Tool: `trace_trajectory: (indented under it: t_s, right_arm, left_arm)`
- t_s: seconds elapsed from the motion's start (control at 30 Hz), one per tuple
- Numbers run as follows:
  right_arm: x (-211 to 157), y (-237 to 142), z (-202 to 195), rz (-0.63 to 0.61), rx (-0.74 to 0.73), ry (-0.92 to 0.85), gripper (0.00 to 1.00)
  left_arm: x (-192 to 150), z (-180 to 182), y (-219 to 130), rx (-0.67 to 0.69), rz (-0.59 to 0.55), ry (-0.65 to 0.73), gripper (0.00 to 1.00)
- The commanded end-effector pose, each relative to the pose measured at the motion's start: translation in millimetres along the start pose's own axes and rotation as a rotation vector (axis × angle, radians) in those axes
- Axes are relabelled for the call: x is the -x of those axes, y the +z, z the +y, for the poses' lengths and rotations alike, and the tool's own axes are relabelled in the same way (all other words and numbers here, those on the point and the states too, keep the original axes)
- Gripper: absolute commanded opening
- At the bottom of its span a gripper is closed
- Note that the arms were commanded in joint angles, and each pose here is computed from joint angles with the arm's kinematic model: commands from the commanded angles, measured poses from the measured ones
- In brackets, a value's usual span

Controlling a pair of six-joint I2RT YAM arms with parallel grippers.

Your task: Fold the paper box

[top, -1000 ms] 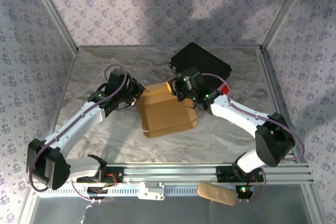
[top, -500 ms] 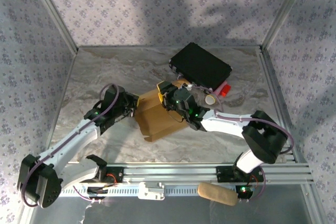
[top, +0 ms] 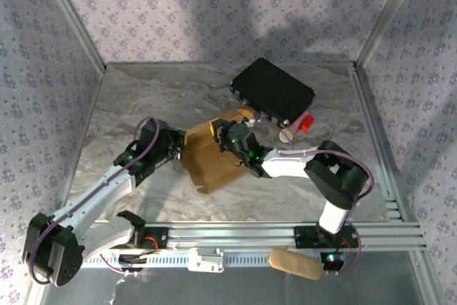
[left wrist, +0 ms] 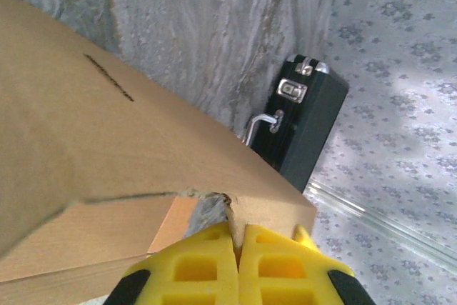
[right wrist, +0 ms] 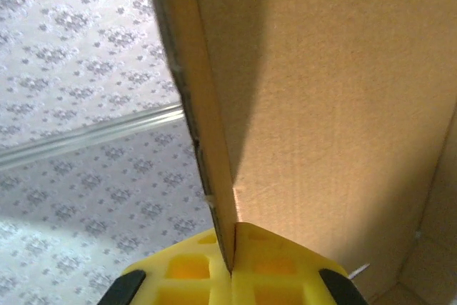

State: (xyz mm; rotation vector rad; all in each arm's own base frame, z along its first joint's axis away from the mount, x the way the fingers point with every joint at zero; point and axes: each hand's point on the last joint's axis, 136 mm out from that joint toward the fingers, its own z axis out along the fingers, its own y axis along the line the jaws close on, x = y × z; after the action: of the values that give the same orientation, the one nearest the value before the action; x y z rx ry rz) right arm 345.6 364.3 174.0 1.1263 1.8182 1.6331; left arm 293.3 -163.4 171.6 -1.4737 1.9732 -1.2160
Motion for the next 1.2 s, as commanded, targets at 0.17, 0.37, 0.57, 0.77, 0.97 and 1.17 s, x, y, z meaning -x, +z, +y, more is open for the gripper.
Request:
trace_trajectory:
  t_s: [0.17, 0.37, 0.57, 0.77, 0.97, 1.17]
  right_arm:
    - [12, 7, 18, -0.025, -0.003, 0.009, 0.09]
    - [2, 16, 23, -0.001, 0.012, 0.011, 0.20]
    - [4, 15, 17, -0.016, -0.003, 0.015, 0.10]
    - [11, 9, 12, -0.039, -0.042, 0.018, 0.00]
    - [21, -30, 28, -0.111, -0.154, 0.036, 0.00]
    - [31, -60, 58, -0.142, -0.166, 0.087, 0.00]
  left_arm:
    - [3, -13, -8, -0.035, 0.043, 0.002, 0.06]
    - [-5, -13, -1, -0.009, 0.089, 0.009, 0.00]
    - [-2, -15, -4, -0.019, 0.072, 0.007, 0.00]
    - [3, -27, -10, -0.031, 0.058, 0.110, 0.31]
    - [45, -36, -51, 0.087, -0.089, 0.468, 0.65]
    - [69, -5, -9, 0.053, 0.027, 0.382, 0.56]
